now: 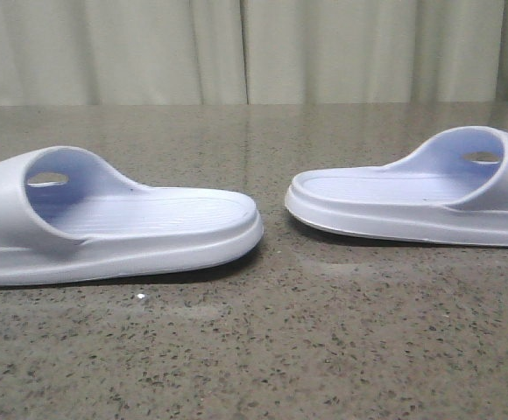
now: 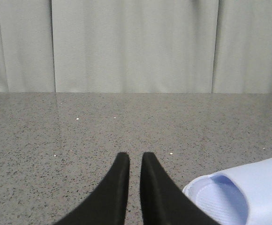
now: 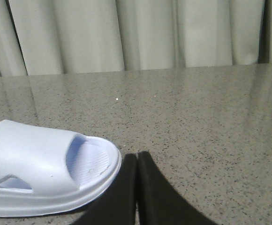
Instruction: Insert blue slippers together front up
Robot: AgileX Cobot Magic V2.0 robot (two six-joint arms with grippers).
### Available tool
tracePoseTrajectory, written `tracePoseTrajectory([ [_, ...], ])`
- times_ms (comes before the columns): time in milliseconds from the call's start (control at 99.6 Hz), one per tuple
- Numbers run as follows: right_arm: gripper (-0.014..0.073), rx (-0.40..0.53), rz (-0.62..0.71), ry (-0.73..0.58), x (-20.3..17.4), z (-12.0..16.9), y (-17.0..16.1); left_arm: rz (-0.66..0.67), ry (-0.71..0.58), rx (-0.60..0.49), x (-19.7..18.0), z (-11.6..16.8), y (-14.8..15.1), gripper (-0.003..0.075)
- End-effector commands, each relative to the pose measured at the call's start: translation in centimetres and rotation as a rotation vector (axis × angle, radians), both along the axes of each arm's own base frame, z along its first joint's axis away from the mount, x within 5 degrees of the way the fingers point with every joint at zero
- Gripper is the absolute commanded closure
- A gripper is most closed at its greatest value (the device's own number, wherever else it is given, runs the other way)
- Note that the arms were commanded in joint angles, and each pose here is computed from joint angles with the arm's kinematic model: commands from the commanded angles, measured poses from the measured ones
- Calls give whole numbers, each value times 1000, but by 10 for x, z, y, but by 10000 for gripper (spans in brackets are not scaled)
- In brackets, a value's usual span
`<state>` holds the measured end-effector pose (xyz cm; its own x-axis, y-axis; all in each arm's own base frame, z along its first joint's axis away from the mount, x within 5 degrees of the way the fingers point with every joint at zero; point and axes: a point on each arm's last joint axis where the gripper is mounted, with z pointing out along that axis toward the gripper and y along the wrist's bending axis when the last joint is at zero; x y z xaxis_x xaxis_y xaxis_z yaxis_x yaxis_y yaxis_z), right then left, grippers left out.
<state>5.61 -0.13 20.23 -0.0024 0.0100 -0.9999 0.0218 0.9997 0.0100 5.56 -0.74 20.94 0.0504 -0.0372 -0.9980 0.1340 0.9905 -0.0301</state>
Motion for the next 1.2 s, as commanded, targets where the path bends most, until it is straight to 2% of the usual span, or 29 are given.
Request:
tracePoseTrajectory([
  [0,702,-19,0,-83,-1,2,0,-12,-95,-24,-3,6,0,704],
  [321,701,16,2,-80,-1,1,0,-11,-69,-25,-2,4,0,705],
  [502,701,63,4,-81,-1,1,0,-15,-61,-78,-2,4,0,705],
  [783,701,70,4,-83,-1,2,0,-16,-58,-100,-2,4,0,705],
  [833,701,96,5,-86,-1,2,0,-22,-57,-174,-2,4,0,705],
  [994,701,180,15,-118,-4,16,1,-55,-34,-531,-4,14,1,705],
  [1054,701,249,26,-139,-6,26,1,-72,-27,-648,-5,19,1,705],
  [1114,701,311,41,-163,-9,40,2,-90,-36,-725,-7,28,1,705],
  [1195,701,322,52,-184,-11,58,2,-114,-51,-782,-11,40,1,705],
])
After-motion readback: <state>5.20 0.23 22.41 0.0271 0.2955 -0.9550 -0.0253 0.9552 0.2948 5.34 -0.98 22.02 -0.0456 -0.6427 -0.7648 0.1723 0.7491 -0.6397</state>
